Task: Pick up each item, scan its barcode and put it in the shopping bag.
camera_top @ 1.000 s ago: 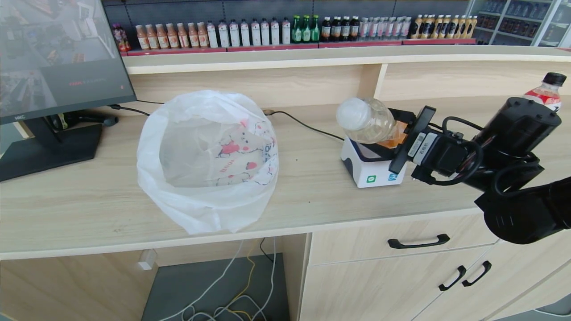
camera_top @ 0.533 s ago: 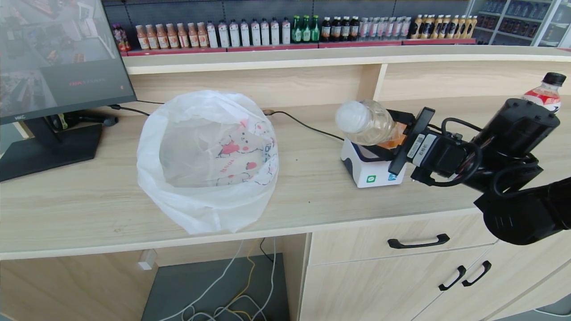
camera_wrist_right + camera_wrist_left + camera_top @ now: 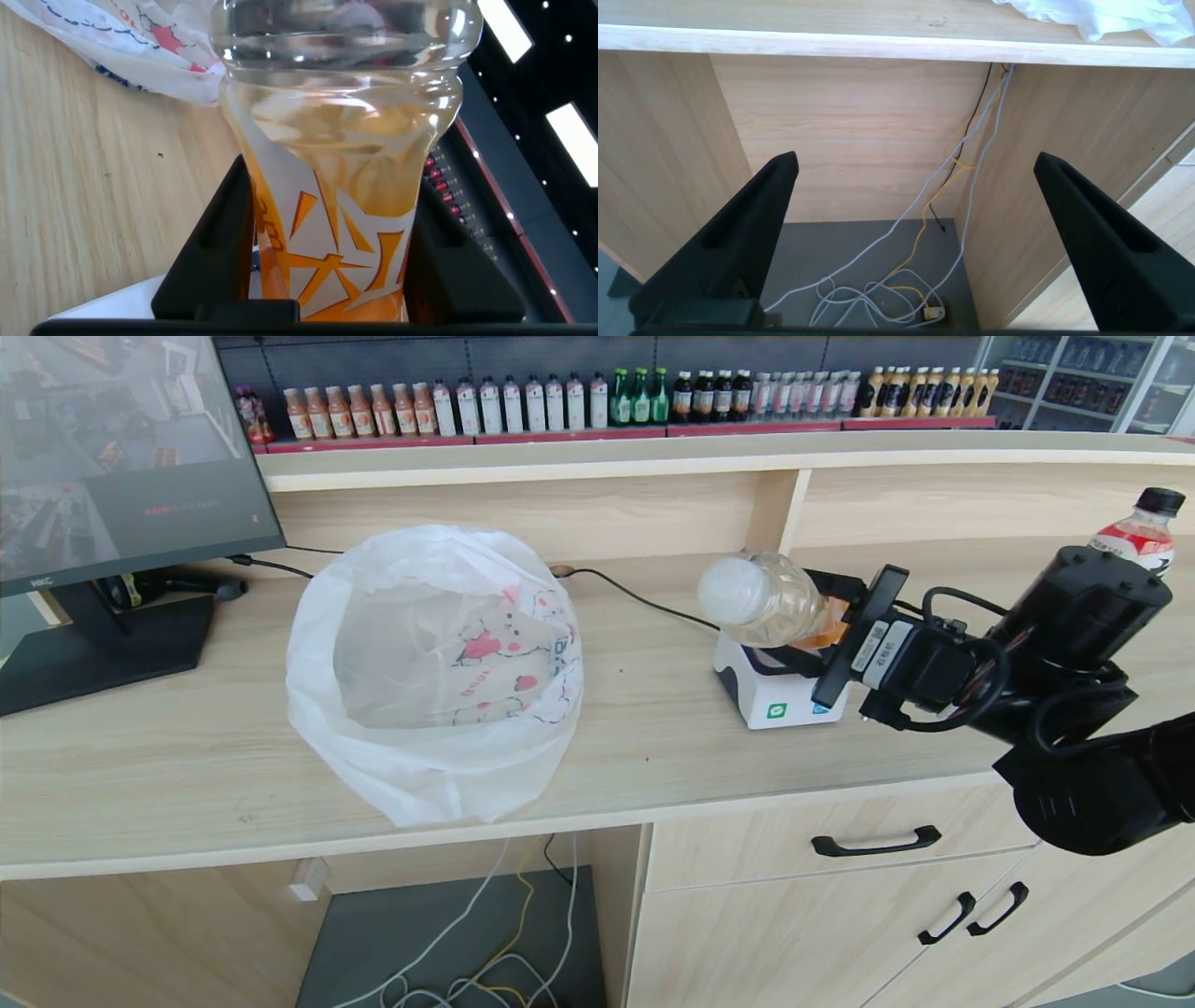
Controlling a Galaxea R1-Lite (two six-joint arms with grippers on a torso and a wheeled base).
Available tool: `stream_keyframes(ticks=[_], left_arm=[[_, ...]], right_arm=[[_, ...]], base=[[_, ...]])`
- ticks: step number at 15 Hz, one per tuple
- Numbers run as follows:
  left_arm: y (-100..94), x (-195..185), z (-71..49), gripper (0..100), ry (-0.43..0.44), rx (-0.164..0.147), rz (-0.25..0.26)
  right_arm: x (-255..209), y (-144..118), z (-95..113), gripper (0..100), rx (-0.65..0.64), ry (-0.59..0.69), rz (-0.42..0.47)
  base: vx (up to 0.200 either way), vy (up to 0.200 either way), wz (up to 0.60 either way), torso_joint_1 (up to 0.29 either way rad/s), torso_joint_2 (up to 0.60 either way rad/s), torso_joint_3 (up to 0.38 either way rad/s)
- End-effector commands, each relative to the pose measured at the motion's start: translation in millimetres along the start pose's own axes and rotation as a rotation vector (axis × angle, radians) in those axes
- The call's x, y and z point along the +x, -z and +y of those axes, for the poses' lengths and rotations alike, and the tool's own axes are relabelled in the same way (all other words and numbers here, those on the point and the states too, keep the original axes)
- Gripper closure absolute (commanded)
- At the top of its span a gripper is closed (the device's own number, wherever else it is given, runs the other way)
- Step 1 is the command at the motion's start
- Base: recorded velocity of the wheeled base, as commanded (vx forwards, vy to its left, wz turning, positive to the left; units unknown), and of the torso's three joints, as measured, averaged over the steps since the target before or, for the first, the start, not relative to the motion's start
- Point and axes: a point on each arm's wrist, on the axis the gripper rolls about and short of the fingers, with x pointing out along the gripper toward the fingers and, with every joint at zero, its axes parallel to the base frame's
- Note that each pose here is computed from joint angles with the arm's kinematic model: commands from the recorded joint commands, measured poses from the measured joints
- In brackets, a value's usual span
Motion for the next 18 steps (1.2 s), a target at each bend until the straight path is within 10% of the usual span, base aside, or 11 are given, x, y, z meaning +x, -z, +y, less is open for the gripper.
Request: stream_keyframes(ticks=[1,18], left_arm=[[0.0,0.0,0.0,0,0.000,0.000,0.000],[0.0,0.0,0.0,0,0.000,0.000,0.000]], right_arm=[[-3.5,-4.2,-1.5,100,-0.003,0.003,0.001],[-9.1,-44.2,-39.2,100,-0.014,0.121,-0.035]], base=[[0.000,0.000,0.00,0.000,0.00,0.000],[0.000,0.000,0.00,0.000,0.00,0.000]])
